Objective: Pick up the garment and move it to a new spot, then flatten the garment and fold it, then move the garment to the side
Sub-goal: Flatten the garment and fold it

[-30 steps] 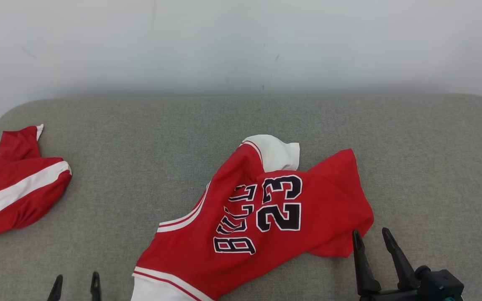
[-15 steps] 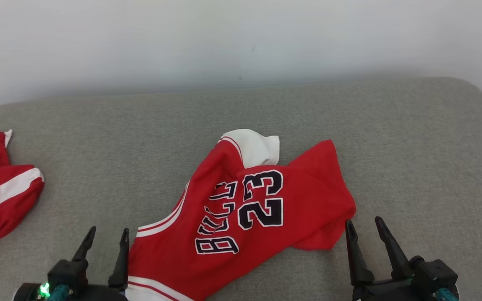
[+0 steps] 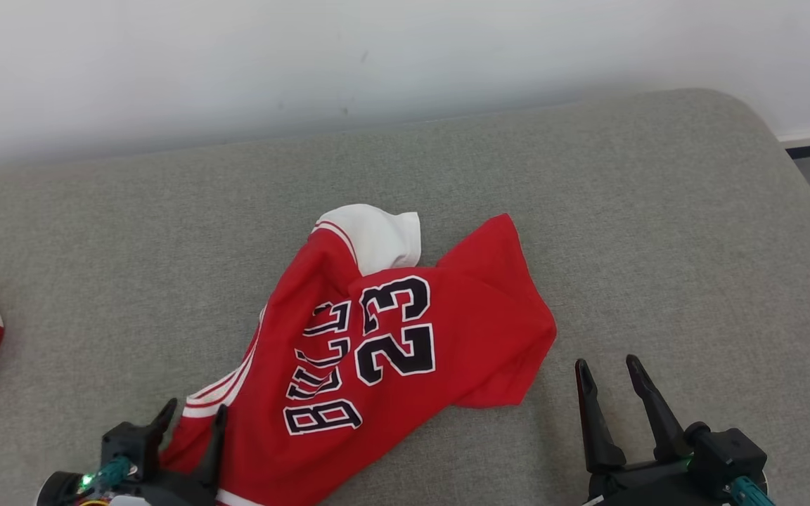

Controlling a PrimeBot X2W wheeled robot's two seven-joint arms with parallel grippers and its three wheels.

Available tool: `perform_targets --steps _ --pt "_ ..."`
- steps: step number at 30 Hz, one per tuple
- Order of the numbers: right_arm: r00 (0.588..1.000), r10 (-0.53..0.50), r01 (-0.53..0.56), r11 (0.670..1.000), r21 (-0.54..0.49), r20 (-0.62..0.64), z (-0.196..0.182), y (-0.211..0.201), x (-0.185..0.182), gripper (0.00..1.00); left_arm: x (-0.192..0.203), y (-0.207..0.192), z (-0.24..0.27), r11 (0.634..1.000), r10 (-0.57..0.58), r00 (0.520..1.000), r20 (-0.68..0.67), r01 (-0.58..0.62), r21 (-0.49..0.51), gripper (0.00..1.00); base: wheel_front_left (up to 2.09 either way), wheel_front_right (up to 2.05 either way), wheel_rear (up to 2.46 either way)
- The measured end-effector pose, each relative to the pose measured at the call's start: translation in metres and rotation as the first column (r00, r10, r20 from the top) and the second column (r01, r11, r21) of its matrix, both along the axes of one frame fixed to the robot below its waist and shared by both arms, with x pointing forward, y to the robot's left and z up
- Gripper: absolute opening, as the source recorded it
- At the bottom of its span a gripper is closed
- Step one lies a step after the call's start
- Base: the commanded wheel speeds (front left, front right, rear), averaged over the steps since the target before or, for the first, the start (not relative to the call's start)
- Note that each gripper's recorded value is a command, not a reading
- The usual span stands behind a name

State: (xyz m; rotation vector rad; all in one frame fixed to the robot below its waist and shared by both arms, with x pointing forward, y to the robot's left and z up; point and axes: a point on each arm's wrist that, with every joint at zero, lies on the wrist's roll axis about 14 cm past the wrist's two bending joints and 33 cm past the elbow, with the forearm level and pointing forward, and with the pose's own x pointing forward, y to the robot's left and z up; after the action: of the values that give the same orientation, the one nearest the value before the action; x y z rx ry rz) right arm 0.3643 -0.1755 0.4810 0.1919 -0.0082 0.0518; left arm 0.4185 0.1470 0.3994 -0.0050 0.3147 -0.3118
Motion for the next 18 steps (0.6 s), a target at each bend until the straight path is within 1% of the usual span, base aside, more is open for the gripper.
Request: perform_targets --steps 1,2,3,4,8,10,13,16,18 --pt "1.0 -0.003 0.003 1.0 0.0 0.0 0.0 -0.001 0.0 1.0 0.0 -0.003 -0.002 1.0 -0.006 1.0 -0.013 0.006 -0.006 1.0 0.0 0.0 0.0" --pt "1.0 -0.006 0.006 1.0 -0.001 -0.001 0.0 -0.002 -0.001 1.0 0.001 -0.007 -0.005 1.0 -0.014 1.0 -0.024 0.013 -0.012 0.63 0.0 0.0 0.0" --pt "1.0 -0.01 0.01 1.0 -0.001 -0.001 0.0 -0.003 -0.001 1.0 0.001 -0.009 -0.006 1.0 -0.021 0.999 -0.035 0.021 -0.013 0.34 0.0 0.0 0.0" --pt "1.0 -0.013 0.013 1.0 -0.002 -0.001 0.0 -0.004 -0.001 1.0 0.003 -0.009 -0.007 1.0 -0.029 0.999 -0.037 0.029 -0.006 0.0 0.0 0.0 0.0" --pt "1.0 -0.017 0.017 1.0 -0.002 -0.001 0.0 -0.005 -0.002 1.0 0.01 -0.003 -0.003 1.0 -0.023 0.999 -0.027 0.023 0.006 0.0 0.0 0.0 0.0" --pt "1.0 -0.019 0.019 1.0 -0.002 -0.001 0.0 -0.006 -0.002 1.0 0.015 0.005 0.002 1.0 0.001 1.0 -0.015 -0.001 0.008 0.0 0.0 0.0 0.0" --pt "1.0 -0.016 0.016 1.0 -0.002 0.002 0.0 -0.005 -0.001 1.0 0.028 0.032 0.019 0.996 0.09 0.995 0.039 -0.091 0.014 0.0 0.0 0.0 0.0" --pt "1.0 -0.006 0.006 1.0 0.0 0.006 0.002 -0.002 0.001 1.0 0.043 0.058 0.051 0.984 0.175 0.974 0.141 -0.177 0.0 0.0 0.0 0.0 0.0" --pt "1.0 -0.002 0.002 1.0 0.0 0.007 0.002 -0.001 0.002 1.0 0.042 0.07 0.06 0.976 0.216 0.961 0.173 -0.219 0.0 0.0 0.0 0.0 0.0"
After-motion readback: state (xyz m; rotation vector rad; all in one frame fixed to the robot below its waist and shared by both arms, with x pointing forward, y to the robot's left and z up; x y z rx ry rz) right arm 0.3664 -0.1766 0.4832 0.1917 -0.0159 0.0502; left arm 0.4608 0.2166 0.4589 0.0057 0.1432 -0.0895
